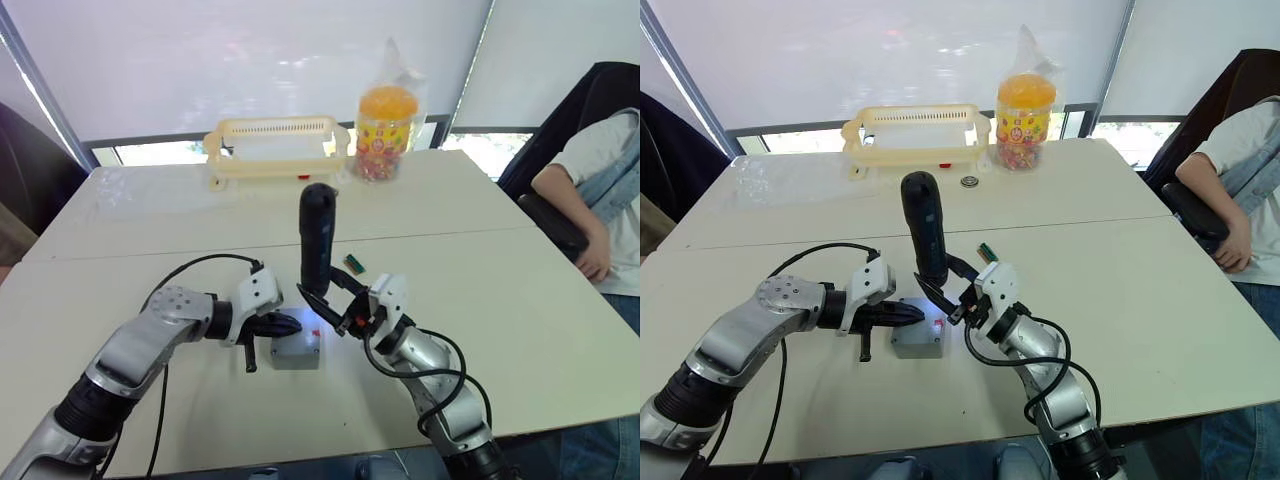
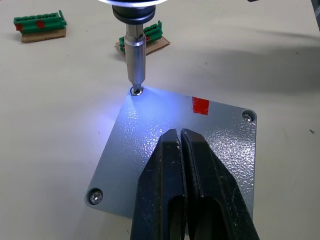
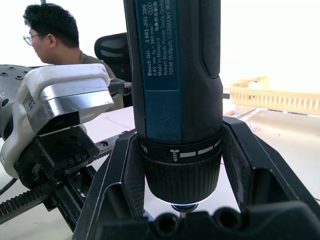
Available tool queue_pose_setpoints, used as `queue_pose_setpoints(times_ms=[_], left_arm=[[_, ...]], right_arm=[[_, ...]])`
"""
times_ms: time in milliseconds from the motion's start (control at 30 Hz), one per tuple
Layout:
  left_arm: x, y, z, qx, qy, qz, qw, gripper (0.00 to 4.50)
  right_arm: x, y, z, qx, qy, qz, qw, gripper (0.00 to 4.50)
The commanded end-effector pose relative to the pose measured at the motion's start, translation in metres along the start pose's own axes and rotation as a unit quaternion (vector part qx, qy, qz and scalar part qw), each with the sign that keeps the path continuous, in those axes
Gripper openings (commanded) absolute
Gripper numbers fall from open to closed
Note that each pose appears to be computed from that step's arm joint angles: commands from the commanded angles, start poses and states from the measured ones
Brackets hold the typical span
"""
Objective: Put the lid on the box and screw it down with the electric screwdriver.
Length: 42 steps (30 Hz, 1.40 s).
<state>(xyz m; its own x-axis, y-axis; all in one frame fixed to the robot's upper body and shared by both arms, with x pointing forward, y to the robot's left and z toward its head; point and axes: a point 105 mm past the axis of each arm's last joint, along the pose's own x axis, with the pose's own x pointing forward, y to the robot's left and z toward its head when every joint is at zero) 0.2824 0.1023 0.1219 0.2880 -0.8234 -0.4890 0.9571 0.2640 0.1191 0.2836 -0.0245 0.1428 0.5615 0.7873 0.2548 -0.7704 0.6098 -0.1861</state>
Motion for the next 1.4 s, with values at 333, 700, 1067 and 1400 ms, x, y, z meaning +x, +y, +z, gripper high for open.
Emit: queue_pose_setpoints(times_ms=[333, 700, 1067, 1400], left_arm=[[0.002, -0.001, -0.011, -0.014, 0.021, -0.001, 1.0, 0.06], [0.006, 0.002, -0.012, -0.01, 0.016, 0.0, 1.0, 0.06], [0.007, -0.001, -0.013, -0.008, 0.015, -0.005, 1.0, 0.06], [0.008, -0.003, -0.013, -0.011, 0.017, -0.011, 1.0, 0.06]], right_arm=[[-0.025, 0.024, -0.082, 0.09, 0.166, 0.033, 0.981, 1.78], [0.005, 0.003, 0.019, 0.046, 0.026, 0.003, 0.999, 1.78], [0.007, 0.008, 0.055, 0.016, -0.029, 0.004, 0.999, 1.78], [0.007, 0.014, 0.067, 0.01, -0.041, 0.028, 0.999, 1.78]])
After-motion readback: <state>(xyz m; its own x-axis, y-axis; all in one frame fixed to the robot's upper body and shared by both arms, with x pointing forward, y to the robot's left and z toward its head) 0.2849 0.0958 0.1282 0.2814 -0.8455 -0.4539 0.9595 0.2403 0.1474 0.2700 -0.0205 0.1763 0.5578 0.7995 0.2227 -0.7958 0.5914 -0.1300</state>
